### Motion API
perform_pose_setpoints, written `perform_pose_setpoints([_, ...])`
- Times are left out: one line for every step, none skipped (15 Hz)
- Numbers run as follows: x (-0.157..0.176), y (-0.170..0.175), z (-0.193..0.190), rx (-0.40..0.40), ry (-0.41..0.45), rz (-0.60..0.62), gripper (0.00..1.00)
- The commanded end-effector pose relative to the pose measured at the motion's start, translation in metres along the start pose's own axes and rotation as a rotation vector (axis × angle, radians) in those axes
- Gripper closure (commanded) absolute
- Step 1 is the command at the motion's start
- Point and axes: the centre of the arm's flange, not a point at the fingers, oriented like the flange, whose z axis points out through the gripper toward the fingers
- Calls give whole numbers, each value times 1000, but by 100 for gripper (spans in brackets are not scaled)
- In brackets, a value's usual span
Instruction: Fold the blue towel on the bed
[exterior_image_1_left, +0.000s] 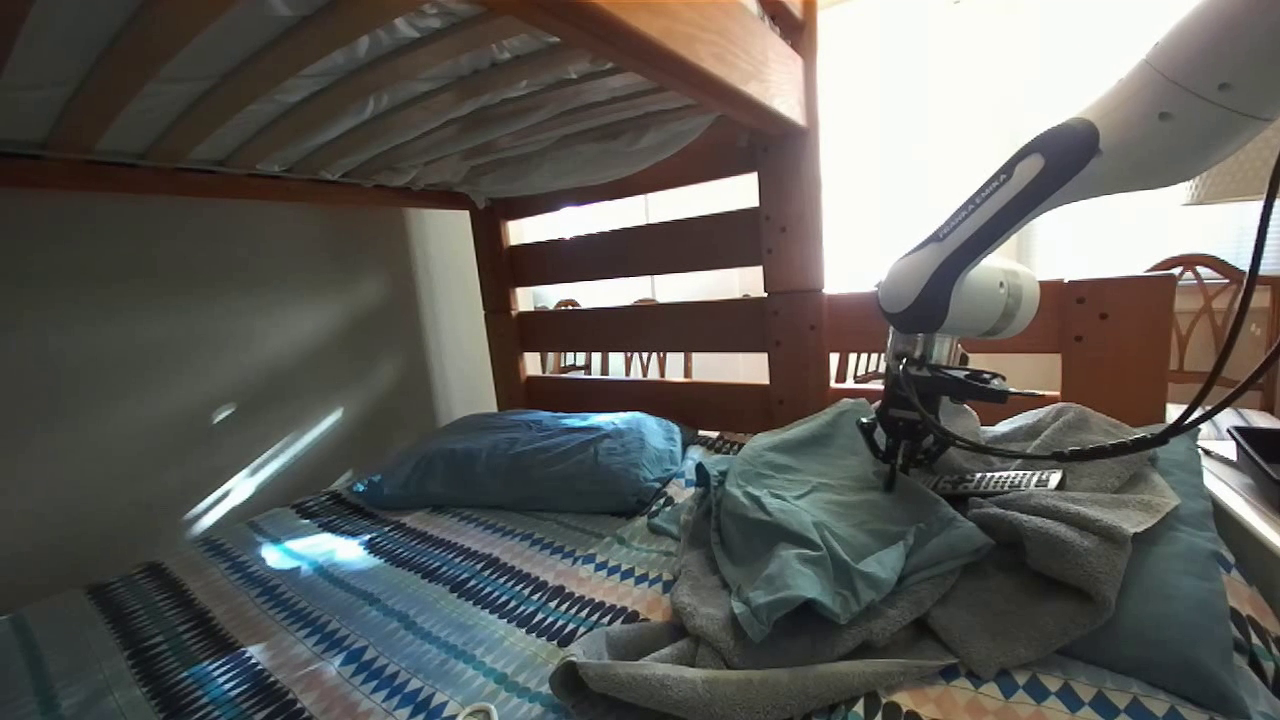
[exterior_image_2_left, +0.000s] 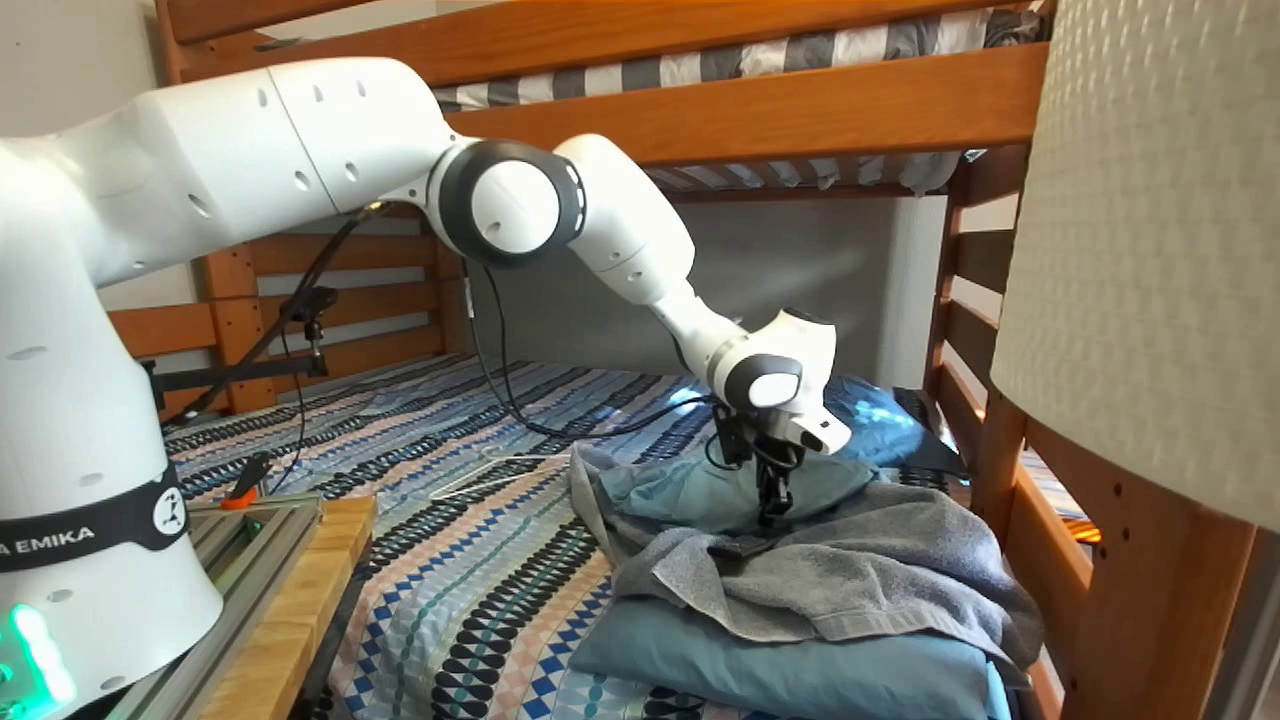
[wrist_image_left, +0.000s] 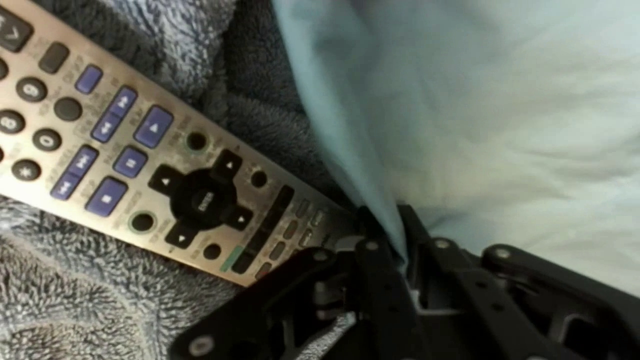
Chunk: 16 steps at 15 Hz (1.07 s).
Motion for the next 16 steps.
perform_pose_setpoints([-9,0,-25,32,11,-32,100])
perform_pose_setpoints([-8,-8,-31,41,25,-69,100])
perform_pose_setpoints([-7,-22,-40,54,42,-124,100])
perform_pose_setpoints([-8,-33,-48,65,53,-175,100])
perform_pose_setpoints([-9,-47,-56,86,57,-234,100])
perform_pose_setpoints([-12,-58,-64,121,59,-283,100])
perform_pose_setpoints([-15,-70,-72,157,61,-328,100])
perform_pose_setpoints([-18,-81,-79,193,63,-373,100])
perform_pose_setpoints([-21,-90,-85,232,67,-414,100])
perform_pose_setpoints([-23,-98,-91,272,69,-453,100])
perform_pose_setpoints([-24,-105,-96,311,71,-490,100])
perform_pose_setpoints([-24,-111,-97,352,67,-526,100])
perform_pose_setpoints([-23,-115,-97,389,59,-562,100])
perform_pose_setpoints([-22,-119,-95,425,50,-600,100])
perform_pose_setpoints([-20,-124,-91,455,39,-639,100])
perform_pose_setpoints([-18,-129,-81,477,12,-678,100])
